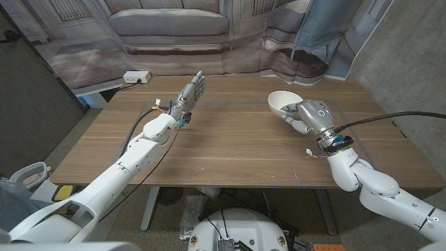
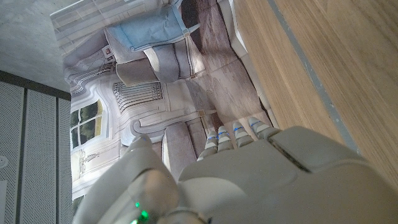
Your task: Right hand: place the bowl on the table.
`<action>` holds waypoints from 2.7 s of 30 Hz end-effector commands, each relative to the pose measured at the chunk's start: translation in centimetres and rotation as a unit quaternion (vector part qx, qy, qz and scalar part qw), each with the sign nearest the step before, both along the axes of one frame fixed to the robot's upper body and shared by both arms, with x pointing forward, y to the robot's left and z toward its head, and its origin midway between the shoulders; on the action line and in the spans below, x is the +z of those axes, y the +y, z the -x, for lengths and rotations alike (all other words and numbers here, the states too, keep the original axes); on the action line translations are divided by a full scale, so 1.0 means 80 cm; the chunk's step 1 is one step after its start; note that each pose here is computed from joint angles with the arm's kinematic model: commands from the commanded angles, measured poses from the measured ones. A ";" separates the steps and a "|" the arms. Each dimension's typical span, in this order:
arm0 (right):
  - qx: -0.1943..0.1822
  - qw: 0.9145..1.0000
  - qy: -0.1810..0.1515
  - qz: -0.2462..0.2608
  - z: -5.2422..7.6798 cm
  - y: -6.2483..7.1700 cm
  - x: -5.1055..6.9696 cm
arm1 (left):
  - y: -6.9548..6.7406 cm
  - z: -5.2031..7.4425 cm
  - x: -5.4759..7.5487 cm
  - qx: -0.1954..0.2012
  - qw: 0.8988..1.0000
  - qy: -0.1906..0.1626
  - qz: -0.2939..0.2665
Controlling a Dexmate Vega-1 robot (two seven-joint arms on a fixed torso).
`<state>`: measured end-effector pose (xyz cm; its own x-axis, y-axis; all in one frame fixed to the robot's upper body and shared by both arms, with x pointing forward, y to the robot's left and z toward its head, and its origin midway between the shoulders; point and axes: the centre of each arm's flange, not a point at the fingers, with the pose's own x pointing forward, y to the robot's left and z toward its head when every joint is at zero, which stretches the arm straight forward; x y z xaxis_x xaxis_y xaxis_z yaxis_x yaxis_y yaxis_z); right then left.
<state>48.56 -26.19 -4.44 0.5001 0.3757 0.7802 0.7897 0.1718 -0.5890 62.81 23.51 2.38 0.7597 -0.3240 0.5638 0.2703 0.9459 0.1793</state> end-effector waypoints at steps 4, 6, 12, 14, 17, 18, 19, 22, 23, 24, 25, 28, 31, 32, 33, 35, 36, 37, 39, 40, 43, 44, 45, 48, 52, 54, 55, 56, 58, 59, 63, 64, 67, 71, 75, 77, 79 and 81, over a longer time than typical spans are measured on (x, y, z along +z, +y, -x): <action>0.007 1.000 0.001 0.005 -0.011 0.007 0.001 | 0.003 -0.002 0.000 0.003 1.000 0.003 0.003; 0.009 1.000 0.000 0.005 -0.011 0.007 0.000 | 0.002 -0.003 -0.001 0.003 1.000 0.003 0.003; 0.012 1.000 -0.009 0.009 -0.011 0.011 -0.002 | 0.000 -0.001 0.000 0.004 1.000 0.004 0.002; 0.014 1.000 -0.009 0.009 -0.012 0.012 -0.002 | -0.001 0.000 0.000 0.004 1.000 0.004 0.002; 0.014 1.000 -0.009 0.013 -0.014 0.015 -0.004 | -0.001 0.001 -0.001 0.006 1.000 0.004 0.002; 0.015 1.000 -0.008 0.013 -0.015 0.015 -0.005 | -0.002 0.001 -0.001 0.006 1.000 0.004 0.002; 0.015 1.000 -0.007 0.013 -0.016 0.016 -0.005 | -0.002 0.002 -0.001 0.006 1.000 0.004 0.002; 0.016 1.000 -0.006 0.015 -0.018 0.018 -0.008 | -0.002 0.002 -0.002 0.006 1.000 0.005 0.003; 0.017 1.000 -0.005 0.016 -0.019 0.018 -0.009 | -0.002 0.002 -0.003 0.007 1.000 0.006 0.003; 0.017 1.000 -0.006 0.017 -0.019 0.019 -0.009 | -0.002 0.002 -0.003 0.007 1.000 0.006 0.003; 0.017 1.000 -0.006 0.018 -0.020 0.019 -0.010 | -0.002 0.002 -0.004 0.006 1.000 0.006 0.003; 0.017 1.000 -0.008 0.021 -0.022 0.020 -0.012 | -0.004 0.001 -0.004 0.005 1.000 0.006 0.003; 0.017 1.000 -0.009 0.023 -0.023 0.021 -0.014 | -0.005 0.001 -0.004 0.005 1.000 0.007 0.002; 0.017 1.000 -0.010 0.024 -0.023 0.021 -0.014 | -0.005 0.001 -0.004 0.005 1.000 0.007 0.002; 0.017 0.999 -0.012 0.025 -0.023 0.021 -0.015 | -0.005 0.001 -0.004 0.005 1.000 0.007 0.001; 0.016 1.000 -0.011 0.024 -0.024 0.021 -0.016 | -0.005 0.001 -0.004 0.005 1.000 0.007 0.001; 0.016 1.000 -0.012 0.024 -0.024 0.020 -0.017 | -0.005 0.001 -0.004 0.005 1.000 0.007 0.001; 0.015 1.000 -0.012 0.025 -0.025 0.019 -0.018 | -0.005 0.001 -0.004 0.005 1.000 0.007 0.001; 0.015 1.000 -0.011 0.024 -0.025 0.019 -0.019 | -0.005 0.002 -0.004 0.005 1.000 0.007 0.000; 0.015 1.000 -0.012 0.024 -0.026 0.018 -0.019 | -0.005 0.002 -0.004 0.005 1.000 0.007 0.000; 0.015 1.000 -0.011 0.023 -0.027 0.018 -0.021 | -0.005 0.003 -0.003 0.005 1.000 0.006 -0.001; 0.015 1.000 -0.012 0.023 -0.028 0.018 -0.022 | -0.005 0.002 -0.003 0.004 1.000 0.006 -0.001; 0.014 1.000 -0.012 0.023 -0.028 0.018 -0.023 | -0.005 0.002 -0.003 0.004 1.000 0.006 -0.001; 0.014 1.000 -0.012 0.025 -0.031 0.019 -0.026 | -0.005 0.002 -0.003 0.003 1.000 0.006 -0.001; 0.013 1.000 -0.014 0.025 -0.034 0.019 -0.030 | -0.003 0.002 -0.004 0.003 1.000 0.006 0.001; 0.012 1.000 -0.015 0.025 -0.035 0.019 -0.032 | -0.002 0.002 -0.005 0.002 1.000 0.004 0.005; 0.011 1.000 -0.015 0.025 -0.035 0.019 -0.032 | -0.001 0.002 -0.005 0.000 1.000 0.002 0.006; 0.010 1.000 -0.015 0.025 -0.036 0.019 -0.033 | -0.001 0.002 -0.005 0.000 1.000 0.001 0.008; 0.009 1.000 -0.015 0.026 -0.037 0.020 -0.034 | -0.001 0.002 -0.004 -0.002 1.000 -0.001 0.007; 0.009 1.000 -0.013 0.026 -0.038 0.021 -0.035 | -0.001 0.001 -0.003 -0.002 1.000 -0.001 0.007; 0.008 1.000 -0.007 0.029 -0.043 0.023 -0.040 | -0.002 -0.001 -0.001 -0.004 1.000 0.000 0.004; 0.008 1.000 -0.005 0.029 -0.044 0.023 -0.041 | -0.002 -0.002 -0.001 -0.004 1.000 0.001 0.003; 0.006 0.999 -0.001 0.031 -0.048 0.024 -0.044 | -0.002 -0.004 0.000 -0.005 1.000 0.001 0.002; 0.002 0.999 0.007 0.036 -0.052 0.024 -0.047 | -0.002 -0.006 0.001 -0.005 1.000 0.001 0.002; -0.001 0.999 0.009 0.038 -0.056 0.023 -0.049 | -0.002 -0.007 0.000 -0.005 1.000 0.002 0.002; -0.002 0.999 0.009 0.038 -0.057 0.022 -0.049 | -0.002 -0.007 0.000 -0.005 1.000 0.002 0.002; -0.005 0.999 0.013 0.041 -0.061 0.021 -0.051 | -0.002 -0.007 0.000 -0.005 1.000 0.003 0.002; -0.007 0.999 0.016 0.042 -0.064 0.021 -0.053 | -0.001 -0.007 0.000 -0.004 1.000 0.003 0.002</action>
<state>52.66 -24.37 -8.04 0.5033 0.4311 0.7489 0.7847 0.1348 -0.6050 63.19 23.41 2.36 0.7589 -0.3271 0.5631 0.2780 0.9447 0.1741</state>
